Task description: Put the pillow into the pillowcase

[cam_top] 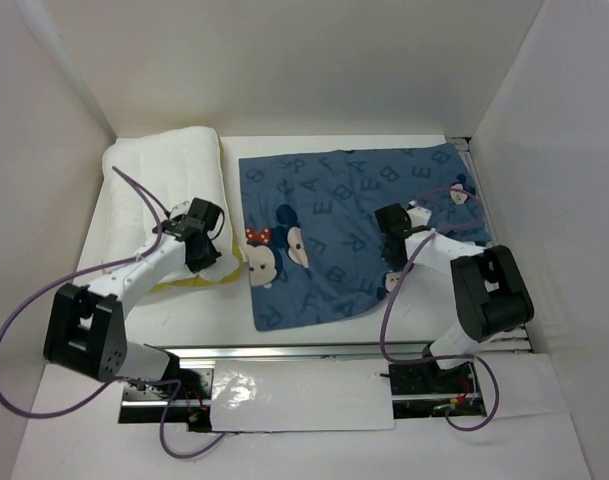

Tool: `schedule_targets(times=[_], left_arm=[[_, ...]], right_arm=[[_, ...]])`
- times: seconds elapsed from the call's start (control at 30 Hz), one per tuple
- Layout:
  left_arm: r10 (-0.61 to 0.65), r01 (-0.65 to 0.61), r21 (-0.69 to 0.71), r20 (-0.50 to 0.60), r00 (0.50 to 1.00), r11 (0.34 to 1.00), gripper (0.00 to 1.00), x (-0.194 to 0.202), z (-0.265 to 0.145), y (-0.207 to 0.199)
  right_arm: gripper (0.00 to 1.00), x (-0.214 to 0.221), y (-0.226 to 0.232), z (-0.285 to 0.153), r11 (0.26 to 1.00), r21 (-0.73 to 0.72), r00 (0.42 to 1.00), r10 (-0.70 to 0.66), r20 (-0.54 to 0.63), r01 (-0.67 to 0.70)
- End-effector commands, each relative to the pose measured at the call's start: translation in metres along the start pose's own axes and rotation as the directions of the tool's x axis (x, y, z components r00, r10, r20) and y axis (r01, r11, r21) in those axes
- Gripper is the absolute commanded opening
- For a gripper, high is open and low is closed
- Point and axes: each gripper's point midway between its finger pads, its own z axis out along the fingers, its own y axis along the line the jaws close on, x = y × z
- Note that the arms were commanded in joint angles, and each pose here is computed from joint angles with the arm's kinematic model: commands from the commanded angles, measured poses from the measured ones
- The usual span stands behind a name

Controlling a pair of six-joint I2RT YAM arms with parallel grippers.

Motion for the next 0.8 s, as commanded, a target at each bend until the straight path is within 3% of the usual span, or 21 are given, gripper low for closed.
schedule_targets(times=[0.0,0.07,0.17,0.27,0.37,0.4,0.47,0.53,0.57,0.63,0.67,0.77], left_arm=[[-0.046,0.043,-0.022,-0.133,0.99,0.999,0.0,0.052,-0.019,0.023],[-0.03,0.029,-0.004,-0.165,0.986,1.0,0.0,0.074,-0.03,0.026],[0.029,-0.012,0.083,-0.205,0.978,0.996,0.0,0.104,-0.053,0.023],[0.074,-0.039,0.142,-0.246,0.966,0.989,0.0,0.129,-0.072,0.022],[0.107,-0.092,0.081,-0.202,0.974,0.992,0.0,0.132,-0.083,0.034],[0.081,-0.081,0.01,-0.167,0.983,0.997,0.0,0.124,-0.097,0.043],[0.071,-0.072,-0.002,-0.113,0.991,0.997,0.06,0.112,-0.103,0.039],[0.071,-0.076,-0.051,-0.081,0.994,0.996,0.18,0.105,-0.108,0.046],[0.068,-0.071,-0.049,-0.047,0.997,0.996,0.38,0.096,-0.11,0.039],[0.065,-0.068,-0.069,-0.038,0.997,0.995,0.54,0.091,-0.11,0.038],[0.059,-0.06,-0.084,-0.014,0.998,0.995,0.59,0.083,-0.111,0.038],[0.064,-0.06,-0.116,0.024,0.998,0.991,0.59,0.07,-0.11,0.03]], right_arm=[[0.0,0.023,-0.083,-0.007,0.959,0.28,0.995,0.059,-0.075,-0.035],[0.12,0.012,-0.1,-0.016,0.942,0.325,0.994,0.105,-0.033,-0.089],[0.49,-0.005,-0.113,-0.027,0.94,0.317,0.992,0.126,0.007,-0.122],[0.67,-0.022,-0.106,-0.039,0.96,0.241,0.99,0.135,0.044,-0.142],[0.79,-0.036,-0.079,-0.052,0.984,0.13,0.989,0.108,0.099,-0.12],[0.85,-0.051,-0.05,-0.069,0.997,0.011,0.983,0.071,0.168,-0.074],[0.85,-0.056,-0.041,-0.077,0.999,-0.034,0.98,0.048,0.195,-0.042],[0.88,-0.056,-0.019,-0.087,0.994,-0.108,0.973,0.003,0.232,0.022],[0.88,-0.054,-0.015,-0.089,0.992,-0.114,0.972,-0.03,0.234,0.058],[0.91,-0.05,-0.006,-0.095,0.986,-0.138,0.968,-0.059,0.243,0.094],[0.92,-0.05,-0.006,-0.095,0.986,-0.138,0.968,-0.059,0.243,0.095],[0.93,-0.05,-0.006,-0.096,0.987,-0.125,0.964,-0.066,0.256,0.1]])
